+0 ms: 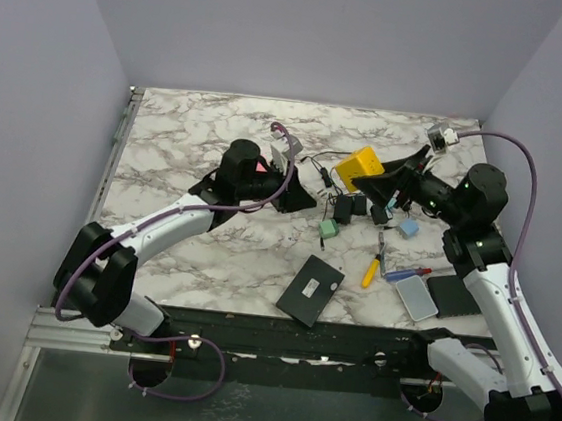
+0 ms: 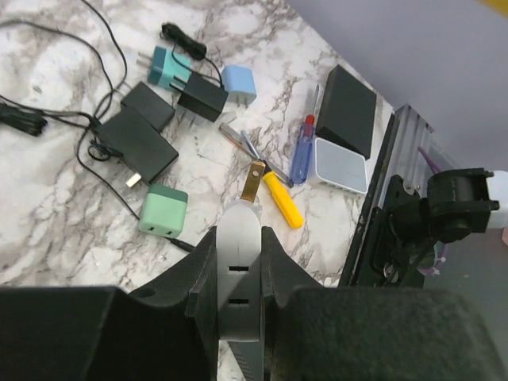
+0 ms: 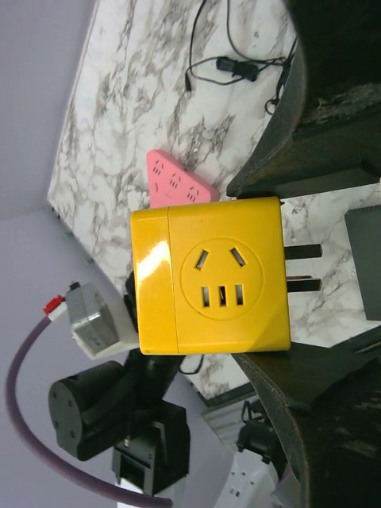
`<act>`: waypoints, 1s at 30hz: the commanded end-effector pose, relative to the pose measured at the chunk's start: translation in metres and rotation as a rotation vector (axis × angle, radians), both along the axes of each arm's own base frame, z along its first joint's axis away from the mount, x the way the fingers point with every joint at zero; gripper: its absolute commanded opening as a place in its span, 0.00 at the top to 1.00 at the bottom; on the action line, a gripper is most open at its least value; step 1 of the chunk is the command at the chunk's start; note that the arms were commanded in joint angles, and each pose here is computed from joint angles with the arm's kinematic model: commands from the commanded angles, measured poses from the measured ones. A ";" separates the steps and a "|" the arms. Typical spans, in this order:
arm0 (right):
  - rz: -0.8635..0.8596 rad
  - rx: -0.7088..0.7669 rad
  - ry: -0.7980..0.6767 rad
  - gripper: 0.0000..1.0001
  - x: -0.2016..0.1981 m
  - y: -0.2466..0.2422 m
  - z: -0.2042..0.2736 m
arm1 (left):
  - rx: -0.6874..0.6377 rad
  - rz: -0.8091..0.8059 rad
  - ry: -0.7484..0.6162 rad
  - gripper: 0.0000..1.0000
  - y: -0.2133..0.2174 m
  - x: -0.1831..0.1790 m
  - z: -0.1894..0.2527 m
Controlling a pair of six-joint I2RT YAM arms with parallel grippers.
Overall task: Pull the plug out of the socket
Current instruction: Place the plug at the center of the board.
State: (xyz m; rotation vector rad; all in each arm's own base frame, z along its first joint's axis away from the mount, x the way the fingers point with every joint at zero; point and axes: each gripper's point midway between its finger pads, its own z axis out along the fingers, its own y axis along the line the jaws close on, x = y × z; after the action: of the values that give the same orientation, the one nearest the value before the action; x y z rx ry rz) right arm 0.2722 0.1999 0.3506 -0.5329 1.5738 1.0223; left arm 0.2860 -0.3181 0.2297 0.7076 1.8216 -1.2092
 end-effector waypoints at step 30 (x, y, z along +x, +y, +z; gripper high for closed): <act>-0.299 -0.043 -0.084 0.99 -0.004 -0.046 -0.005 | 0.192 0.149 0.345 0.59 -0.101 0.042 -0.143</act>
State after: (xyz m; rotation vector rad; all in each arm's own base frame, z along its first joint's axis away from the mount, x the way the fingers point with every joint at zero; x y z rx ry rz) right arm 0.2689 0.1595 0.3415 -0.3628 1.5689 0.7695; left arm 0.3165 -0.4210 0.0876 0.4644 2.2599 -1.2211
